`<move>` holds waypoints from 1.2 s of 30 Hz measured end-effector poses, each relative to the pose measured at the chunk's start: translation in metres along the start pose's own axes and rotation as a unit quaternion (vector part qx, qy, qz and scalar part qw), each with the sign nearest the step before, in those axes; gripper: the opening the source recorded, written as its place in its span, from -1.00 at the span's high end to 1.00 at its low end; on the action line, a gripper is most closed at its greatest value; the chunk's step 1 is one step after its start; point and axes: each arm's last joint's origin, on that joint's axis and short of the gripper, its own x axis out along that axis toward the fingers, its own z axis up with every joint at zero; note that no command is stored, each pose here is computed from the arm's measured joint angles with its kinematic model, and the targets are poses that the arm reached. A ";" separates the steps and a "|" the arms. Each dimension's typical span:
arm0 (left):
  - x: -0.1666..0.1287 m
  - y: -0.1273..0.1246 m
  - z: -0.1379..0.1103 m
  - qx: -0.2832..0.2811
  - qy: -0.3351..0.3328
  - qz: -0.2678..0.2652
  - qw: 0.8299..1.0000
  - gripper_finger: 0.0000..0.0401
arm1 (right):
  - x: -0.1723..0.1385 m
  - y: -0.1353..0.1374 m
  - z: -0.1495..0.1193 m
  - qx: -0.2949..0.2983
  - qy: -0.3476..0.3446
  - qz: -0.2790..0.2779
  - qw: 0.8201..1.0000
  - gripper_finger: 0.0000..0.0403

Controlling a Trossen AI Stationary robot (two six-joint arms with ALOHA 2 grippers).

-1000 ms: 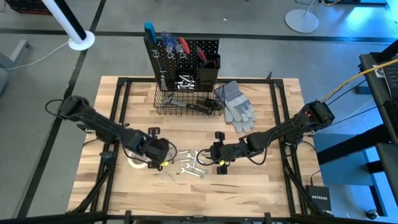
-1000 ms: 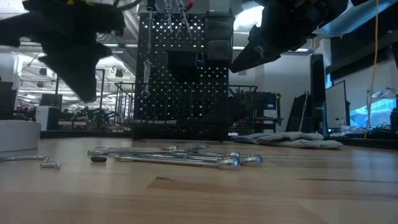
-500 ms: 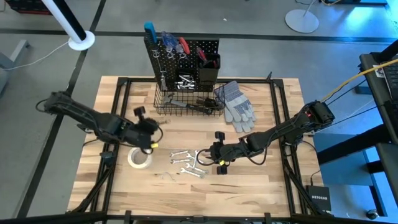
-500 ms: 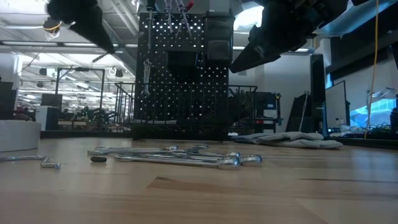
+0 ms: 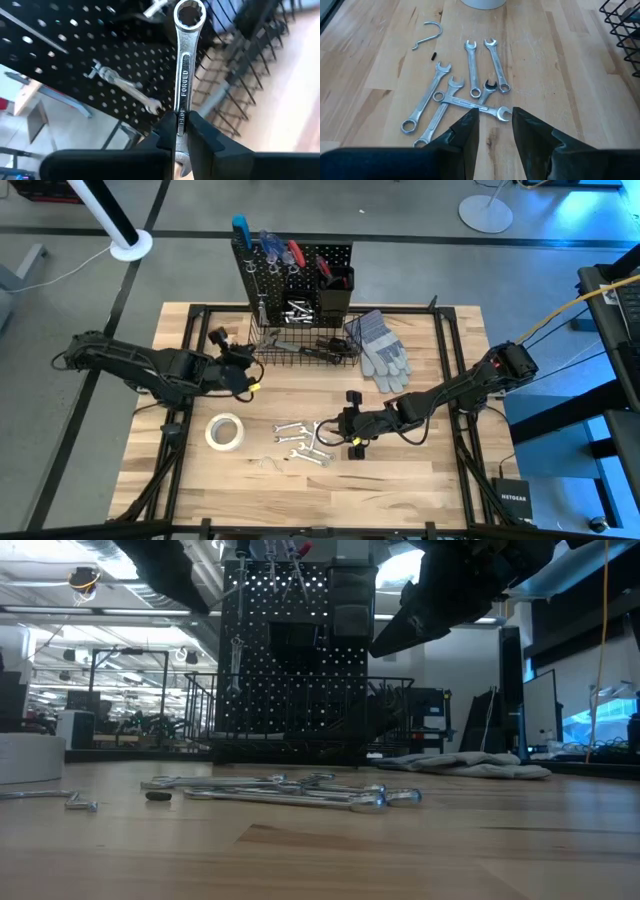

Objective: Hang tools onto peg board
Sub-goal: Hang the wrench on the peg board

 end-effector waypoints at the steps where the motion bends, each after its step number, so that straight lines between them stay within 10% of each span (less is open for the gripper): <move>1: 0.001 0.001 0.002 -0.008 -0.006 0.006 1.000 0.89 | 0.000 0.000 0.000 -0.001 0.001 -0.001 1.000 0.39; 36: 0.050 -0.024 -0.063 -0.164 -0.098 0.076 0.979 0.89 | 0.000 -0.001 -0.004 -0.005 0.021 -0.005 1.000 0.39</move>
